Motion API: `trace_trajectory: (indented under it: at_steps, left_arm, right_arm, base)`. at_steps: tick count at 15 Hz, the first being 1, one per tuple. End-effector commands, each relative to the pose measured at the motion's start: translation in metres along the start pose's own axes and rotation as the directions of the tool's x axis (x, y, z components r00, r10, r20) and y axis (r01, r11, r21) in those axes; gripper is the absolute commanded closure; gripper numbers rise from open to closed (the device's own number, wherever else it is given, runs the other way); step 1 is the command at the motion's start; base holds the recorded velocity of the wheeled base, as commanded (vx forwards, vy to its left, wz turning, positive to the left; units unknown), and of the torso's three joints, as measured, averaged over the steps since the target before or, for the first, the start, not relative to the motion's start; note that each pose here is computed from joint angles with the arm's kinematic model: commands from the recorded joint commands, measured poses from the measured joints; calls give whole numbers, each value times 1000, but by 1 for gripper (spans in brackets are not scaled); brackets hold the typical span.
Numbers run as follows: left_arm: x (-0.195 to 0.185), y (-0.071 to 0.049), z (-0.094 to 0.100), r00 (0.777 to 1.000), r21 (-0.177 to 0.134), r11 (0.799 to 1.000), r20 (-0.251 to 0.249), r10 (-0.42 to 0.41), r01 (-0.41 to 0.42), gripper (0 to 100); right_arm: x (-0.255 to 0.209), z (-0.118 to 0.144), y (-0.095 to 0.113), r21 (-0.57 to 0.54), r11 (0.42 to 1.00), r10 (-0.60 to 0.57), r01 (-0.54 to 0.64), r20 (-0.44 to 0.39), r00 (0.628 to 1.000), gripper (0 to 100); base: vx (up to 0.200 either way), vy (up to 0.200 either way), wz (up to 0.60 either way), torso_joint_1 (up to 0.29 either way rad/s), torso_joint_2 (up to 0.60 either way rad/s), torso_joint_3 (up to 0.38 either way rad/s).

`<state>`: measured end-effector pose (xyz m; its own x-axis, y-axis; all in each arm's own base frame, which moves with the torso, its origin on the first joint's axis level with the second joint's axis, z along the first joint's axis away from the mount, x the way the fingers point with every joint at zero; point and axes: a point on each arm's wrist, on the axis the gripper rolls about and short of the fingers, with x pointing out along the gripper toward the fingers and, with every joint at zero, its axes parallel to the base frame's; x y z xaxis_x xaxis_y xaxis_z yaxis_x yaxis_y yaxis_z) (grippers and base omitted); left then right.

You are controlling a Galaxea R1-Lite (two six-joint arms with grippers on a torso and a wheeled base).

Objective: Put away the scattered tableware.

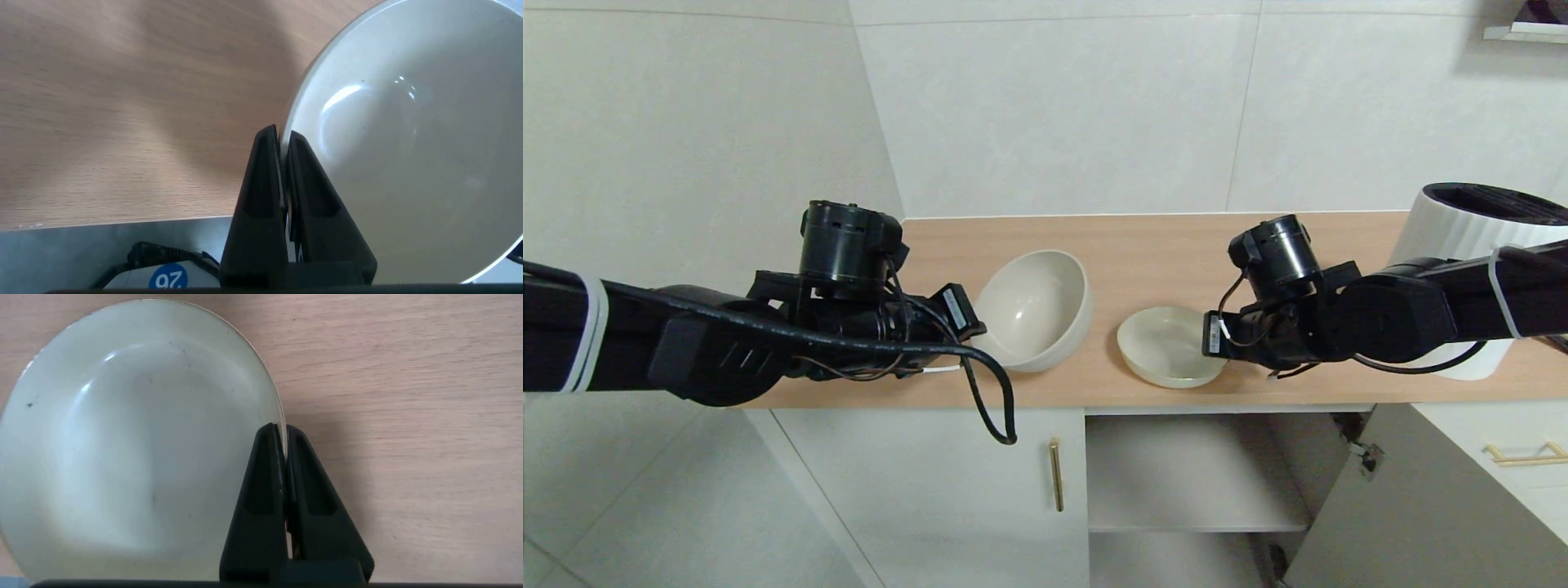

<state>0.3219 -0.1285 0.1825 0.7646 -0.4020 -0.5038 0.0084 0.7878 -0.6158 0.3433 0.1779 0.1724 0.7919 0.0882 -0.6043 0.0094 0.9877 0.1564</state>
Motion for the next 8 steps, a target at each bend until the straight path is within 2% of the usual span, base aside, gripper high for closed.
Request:
trace_trajectory:
  at_steps: [1, 5, 8]
  left_arm:
    - [-1, 0, 0, 1000, 0, 1000, 2, 0, 0, 100]
    - [-13, -1, 0, 1000, 1, 1000, 12, -5, 5, 100]
    - [-39, 2, -7, 1000, 11, 1000, 20, -12, 12, 100]
  right_arm:
    - [-4, 2, 0, 4, 1000, 3, -3, 7, 1000, 100]
    - [-23, 8, -2, 12, 1000, 20, -20, 31, 999, 100]
    - [-68, 1, -8, -8, 996, 90, -90, 29, 995, 100]
  base:
    - [0, 0, 0, 0, 0, 0]
    - [0, 0, 0, 0, 0, 0]
    - [0, 0, 0, 0, 0, 0]
